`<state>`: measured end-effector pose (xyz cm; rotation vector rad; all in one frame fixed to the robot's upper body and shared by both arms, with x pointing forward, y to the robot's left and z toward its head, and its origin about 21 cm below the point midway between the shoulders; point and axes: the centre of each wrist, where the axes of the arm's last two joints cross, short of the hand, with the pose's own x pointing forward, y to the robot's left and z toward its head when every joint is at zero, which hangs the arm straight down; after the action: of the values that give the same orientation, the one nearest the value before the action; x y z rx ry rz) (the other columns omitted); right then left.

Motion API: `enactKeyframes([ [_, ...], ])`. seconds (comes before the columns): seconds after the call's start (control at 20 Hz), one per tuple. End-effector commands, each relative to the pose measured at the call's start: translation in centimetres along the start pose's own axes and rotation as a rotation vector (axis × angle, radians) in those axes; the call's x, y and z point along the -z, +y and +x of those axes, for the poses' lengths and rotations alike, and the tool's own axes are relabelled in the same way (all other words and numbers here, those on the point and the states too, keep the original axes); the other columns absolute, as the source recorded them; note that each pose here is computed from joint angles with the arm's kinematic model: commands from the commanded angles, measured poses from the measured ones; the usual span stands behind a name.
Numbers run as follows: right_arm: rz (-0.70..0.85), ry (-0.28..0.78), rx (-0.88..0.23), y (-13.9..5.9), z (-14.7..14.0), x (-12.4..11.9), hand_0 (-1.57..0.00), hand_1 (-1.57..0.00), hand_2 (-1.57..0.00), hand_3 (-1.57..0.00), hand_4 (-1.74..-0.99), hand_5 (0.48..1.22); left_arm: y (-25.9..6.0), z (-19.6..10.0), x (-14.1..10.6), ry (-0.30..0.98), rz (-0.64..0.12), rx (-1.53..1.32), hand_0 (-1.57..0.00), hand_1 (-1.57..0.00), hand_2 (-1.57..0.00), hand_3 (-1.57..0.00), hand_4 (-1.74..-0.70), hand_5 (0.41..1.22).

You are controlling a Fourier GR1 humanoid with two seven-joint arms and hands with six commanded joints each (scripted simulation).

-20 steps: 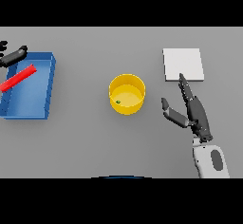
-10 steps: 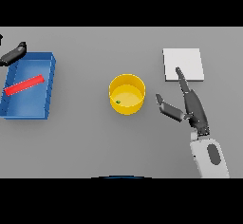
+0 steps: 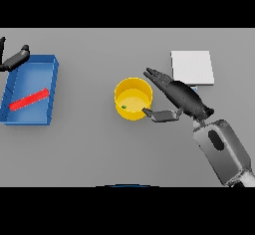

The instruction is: Pick up the red beaker and tilt it to pour out 1 green nut into yellow bowl. Pick up the yellow bowl and place it on the metallic measuring scale.

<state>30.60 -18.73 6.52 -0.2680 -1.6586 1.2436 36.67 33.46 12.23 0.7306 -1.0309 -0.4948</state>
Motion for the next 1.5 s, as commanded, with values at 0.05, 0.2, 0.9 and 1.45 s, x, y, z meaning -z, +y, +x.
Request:
enactKeyframes([
  [0.05, 0.074, -0.026, -0.08, -0.2, 0.6, 1.1, 0.0, 0.0, 0.0, 0.0, -1.227, 0.616, 0.2, 0.0, 0.0, -0.002, 0.004, 0.0, 0.0, 0.0, 0.0, 0.0, -0.75, 0.712],
  [0.2, 0.18, -0.067, -0.189, -1.0, 1.2, 2.4, 0.0, 0.0, 0.0, 0.0, -1.234, 0.62, 0.1, -0.4, 0.2, -0.016, 0.001, -0.009, 0.0, 0.0, 0.0, 0.0, -0.75, 0.714],
  [0.9, 0.454, -0.119, -0.386, 0.7, 1.6, 5.7, 0.0, 0.0, 0.0, 0.0, -1.249, 0.669, 0.2, -0.6, 0.3, -0.043, -0.006, -0.058, 0.0, 0.0, 0.0, 0.0, -0.8, 0.725],
  [1.45, 0.549, -0.111, -0.384, 2.8, 0.6, 6.9, 0.0, 0.0, -0.01, -0.03, -1.286, 0.712, 0.3, 0.0, 0.1, -0.048, -0.004, -0.055, 0.0, 0.0, 0.0, 0.0, -0.79, 0.728],
])
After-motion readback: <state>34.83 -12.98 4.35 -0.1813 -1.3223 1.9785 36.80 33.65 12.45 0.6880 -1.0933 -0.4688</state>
